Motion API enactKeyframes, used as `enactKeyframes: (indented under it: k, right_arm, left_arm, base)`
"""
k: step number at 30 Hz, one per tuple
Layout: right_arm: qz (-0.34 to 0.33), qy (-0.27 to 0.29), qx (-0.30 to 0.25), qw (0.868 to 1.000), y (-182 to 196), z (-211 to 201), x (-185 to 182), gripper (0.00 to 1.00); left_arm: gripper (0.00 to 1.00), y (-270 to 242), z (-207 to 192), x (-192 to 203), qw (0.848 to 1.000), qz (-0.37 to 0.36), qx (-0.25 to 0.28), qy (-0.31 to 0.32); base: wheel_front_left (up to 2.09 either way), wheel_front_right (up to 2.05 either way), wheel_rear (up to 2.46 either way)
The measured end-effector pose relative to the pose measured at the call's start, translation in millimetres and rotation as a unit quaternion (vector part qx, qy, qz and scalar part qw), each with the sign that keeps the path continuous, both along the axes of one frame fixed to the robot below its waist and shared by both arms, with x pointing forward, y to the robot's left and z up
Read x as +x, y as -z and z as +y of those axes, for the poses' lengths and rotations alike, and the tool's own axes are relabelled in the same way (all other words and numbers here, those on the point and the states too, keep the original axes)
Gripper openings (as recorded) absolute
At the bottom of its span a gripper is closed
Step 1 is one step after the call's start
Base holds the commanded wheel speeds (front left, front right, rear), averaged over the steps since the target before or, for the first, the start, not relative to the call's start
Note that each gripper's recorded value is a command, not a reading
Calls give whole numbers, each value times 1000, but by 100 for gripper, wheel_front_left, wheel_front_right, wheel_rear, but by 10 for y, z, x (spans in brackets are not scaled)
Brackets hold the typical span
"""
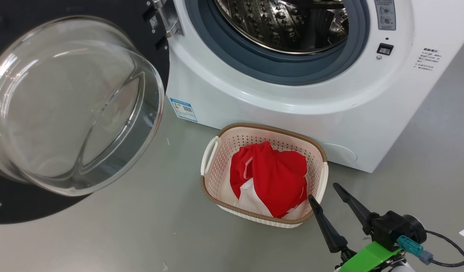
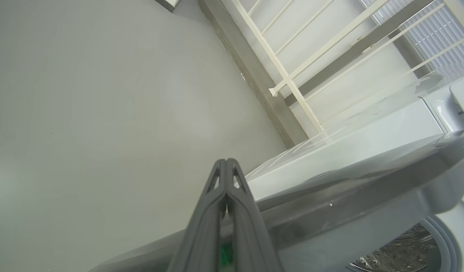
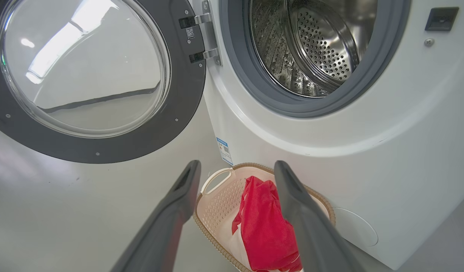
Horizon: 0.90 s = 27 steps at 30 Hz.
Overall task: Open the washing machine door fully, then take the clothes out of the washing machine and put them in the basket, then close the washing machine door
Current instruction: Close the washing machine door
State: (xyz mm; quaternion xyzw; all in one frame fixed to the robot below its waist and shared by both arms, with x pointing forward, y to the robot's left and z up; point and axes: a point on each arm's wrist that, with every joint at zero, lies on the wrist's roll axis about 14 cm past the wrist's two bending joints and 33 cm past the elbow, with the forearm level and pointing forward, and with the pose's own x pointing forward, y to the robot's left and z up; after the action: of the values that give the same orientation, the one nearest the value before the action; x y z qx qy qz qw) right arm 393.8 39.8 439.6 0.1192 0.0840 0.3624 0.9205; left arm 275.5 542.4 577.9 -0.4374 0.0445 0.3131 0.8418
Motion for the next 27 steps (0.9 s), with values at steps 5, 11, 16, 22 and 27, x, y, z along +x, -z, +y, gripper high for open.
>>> enactKeyframes:
  k: [5, 11, 16, 22, 27]
  right_arm:
    - [0, 1, 0, 1000, 2, -4, 3, 100]
    - [-3, 2, 0, 1000, -21, -7, 7, 100]
    - [-7, 3, 2, 1000, -60, -6, 6, 100]
    - [-16, 5, 4, 1000, -127, -2, 3, 100]
    - [-25, 11, 6, 1000, -205, -19, 2, 100]
  left_arm:
    - [0, 1, -75, 34, 999, 17, -8, 32]
    - [0, -45, -219, 104, 997, 17, -15, 77]
    - [0, 6, -372, 79, 992, 29, -25, 119]
    - [0, -15, -590, 52, 985, 25, -26, 172]
    - [0, -30, -822, 3, 974, 26, -21, 224]
  base:
    - [0, 0, 0]
    - [0, 0, 0]
    - [0, 0, 0]
    - [0, 0, 0]
    - [0, 0, 0]
